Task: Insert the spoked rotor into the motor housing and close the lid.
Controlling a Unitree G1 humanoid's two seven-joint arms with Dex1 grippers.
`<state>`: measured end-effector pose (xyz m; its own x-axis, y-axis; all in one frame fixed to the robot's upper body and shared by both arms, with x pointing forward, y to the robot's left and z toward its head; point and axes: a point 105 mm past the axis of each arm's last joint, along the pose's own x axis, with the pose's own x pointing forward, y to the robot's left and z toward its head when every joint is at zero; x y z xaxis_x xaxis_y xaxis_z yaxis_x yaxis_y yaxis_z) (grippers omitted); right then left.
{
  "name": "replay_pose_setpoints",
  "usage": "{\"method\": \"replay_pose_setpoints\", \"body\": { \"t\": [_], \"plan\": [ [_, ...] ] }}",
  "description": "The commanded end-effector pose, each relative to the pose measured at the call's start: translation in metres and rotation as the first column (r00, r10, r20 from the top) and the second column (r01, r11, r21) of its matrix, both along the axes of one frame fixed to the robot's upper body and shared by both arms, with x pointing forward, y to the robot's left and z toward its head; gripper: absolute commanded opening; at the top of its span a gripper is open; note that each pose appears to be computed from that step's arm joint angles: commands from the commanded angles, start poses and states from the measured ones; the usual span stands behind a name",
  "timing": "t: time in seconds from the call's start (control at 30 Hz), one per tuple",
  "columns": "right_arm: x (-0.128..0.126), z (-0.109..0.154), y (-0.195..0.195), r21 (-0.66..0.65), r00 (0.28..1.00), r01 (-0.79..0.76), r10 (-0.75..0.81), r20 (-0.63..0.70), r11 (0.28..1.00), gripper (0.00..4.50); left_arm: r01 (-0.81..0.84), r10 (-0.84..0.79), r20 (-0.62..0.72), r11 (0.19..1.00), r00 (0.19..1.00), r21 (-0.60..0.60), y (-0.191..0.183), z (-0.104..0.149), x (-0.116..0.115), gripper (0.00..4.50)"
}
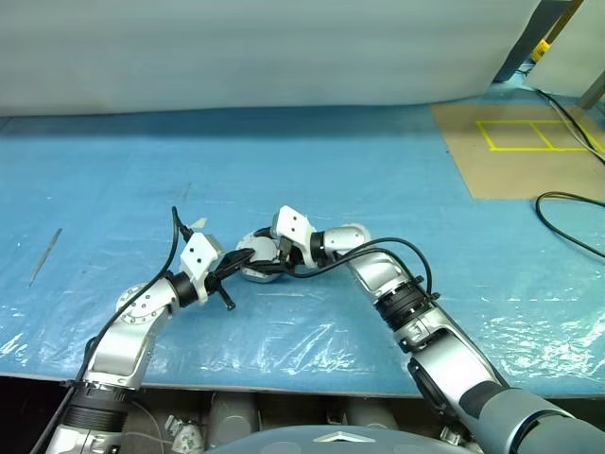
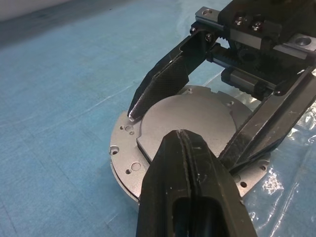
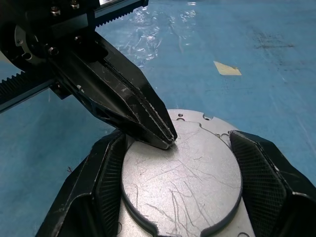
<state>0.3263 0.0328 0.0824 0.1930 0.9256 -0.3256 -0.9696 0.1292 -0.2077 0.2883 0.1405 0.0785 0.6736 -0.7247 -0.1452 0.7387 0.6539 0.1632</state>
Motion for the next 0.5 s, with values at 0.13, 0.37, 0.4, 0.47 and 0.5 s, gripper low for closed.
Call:
{"method": "replay_pose_setpoints", "body": {
  "t": [0.13,0.37,0.4,0.47,0.5],
  "plan": [
    [-0.008,-0.019,-0.001,-0.049,0.999,-0.011,0.009,-0.042,0.999,2.99,0.032,-0.025,-0.115,0.998,0.993,0.061,-0.008,-0.026,-0.007,0.00],
    [-0.011,0.003,0.000,0.031,0.999,-0.043,0.044,-0.030,0.999,4.49,0.040,-0.031,-0.125,0.997,0.992,0.070,-0.014,-0.028,-0.006,0.00],
    [-0.013,0.008,0.001,0.061,0.998,-0.062,0.063,-0.027,0.996,4.49,0.046,-0.036,-0.125,0.996,0.992,0.078,-0.015,-0.029,-0.006,0.00],
    [-0.017,0.017,0.001,0.103,0.996,-0.092,0.094,-0.008,0.990,4.49,0.053,-0.042,-0.125,0.995,0.991,0.085,-0.016,-0.030,-0.007,0.00],
    [-0.019,0.022,0.000,0.123,0.994,-0.106,0.105,0.008,0.987,4.49,0.053,-0.042,-0.126,0.995,0.991,0.082,-0.016,-0.030,-0.007,0.00]
  ]
}}
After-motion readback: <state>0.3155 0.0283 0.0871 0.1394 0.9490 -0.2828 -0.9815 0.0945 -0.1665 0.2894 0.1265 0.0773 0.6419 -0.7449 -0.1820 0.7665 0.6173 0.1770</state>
